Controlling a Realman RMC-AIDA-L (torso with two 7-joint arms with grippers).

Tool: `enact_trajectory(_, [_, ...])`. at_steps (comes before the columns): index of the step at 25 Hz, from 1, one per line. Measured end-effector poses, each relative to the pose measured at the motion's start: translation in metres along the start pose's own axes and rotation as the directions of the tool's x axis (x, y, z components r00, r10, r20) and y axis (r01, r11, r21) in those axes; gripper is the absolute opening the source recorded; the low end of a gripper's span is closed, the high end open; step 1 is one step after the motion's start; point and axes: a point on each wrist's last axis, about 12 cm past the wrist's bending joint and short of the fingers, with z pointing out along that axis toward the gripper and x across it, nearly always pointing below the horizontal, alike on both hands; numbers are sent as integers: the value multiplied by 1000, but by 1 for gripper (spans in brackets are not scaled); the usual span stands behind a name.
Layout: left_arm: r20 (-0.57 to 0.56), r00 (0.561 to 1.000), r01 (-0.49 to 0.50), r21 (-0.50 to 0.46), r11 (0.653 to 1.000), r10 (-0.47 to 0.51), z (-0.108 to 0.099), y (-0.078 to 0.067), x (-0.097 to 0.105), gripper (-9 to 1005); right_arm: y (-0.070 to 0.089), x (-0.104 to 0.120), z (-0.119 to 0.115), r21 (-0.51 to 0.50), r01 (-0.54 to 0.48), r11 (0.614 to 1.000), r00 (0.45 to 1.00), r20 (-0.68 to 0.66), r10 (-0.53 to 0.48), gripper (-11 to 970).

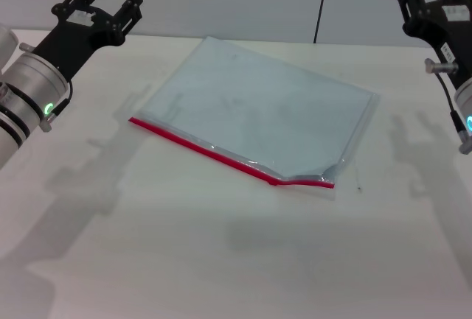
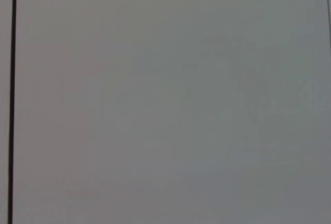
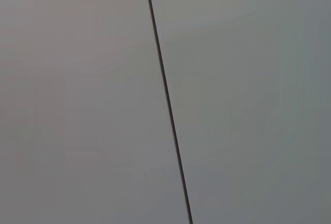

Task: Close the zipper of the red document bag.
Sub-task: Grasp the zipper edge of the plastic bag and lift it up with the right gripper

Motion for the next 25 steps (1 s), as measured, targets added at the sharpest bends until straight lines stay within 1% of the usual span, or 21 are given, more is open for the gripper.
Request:
enact_trajectory(8, [0,1000,0,1,1000,0,1,0,0,644,-20,6,21,49,-34,998,985,-169,42,437])
enact_trajectory(13, [0,1000,0,1,1000,0,1,0,0,643,-30,8,36,44,-71,997,938,-336,82,439])
enact_trajectory(16, [-1,1000,-1,0,1000,1,1,0,0,642,-38,6,43,47,-79,996,916,-391,91,440])
enact_trajectory(18, [-1,1000,-1,0,1000,1,1,0,0,642,-37,6,44,29,-46,999,916,-398,54,441])
enact_trajectory(21, [-2,1000,-1,0,1000,1,1,0,0,641,-28,7,44,-8,20,1000,921,-388,-22,443])
enact_trajectory(25, [-12,1000,-3,-5,1000,3,1,0,1,640,-23,9,44,-40,64,997,916,-395,-75,445])
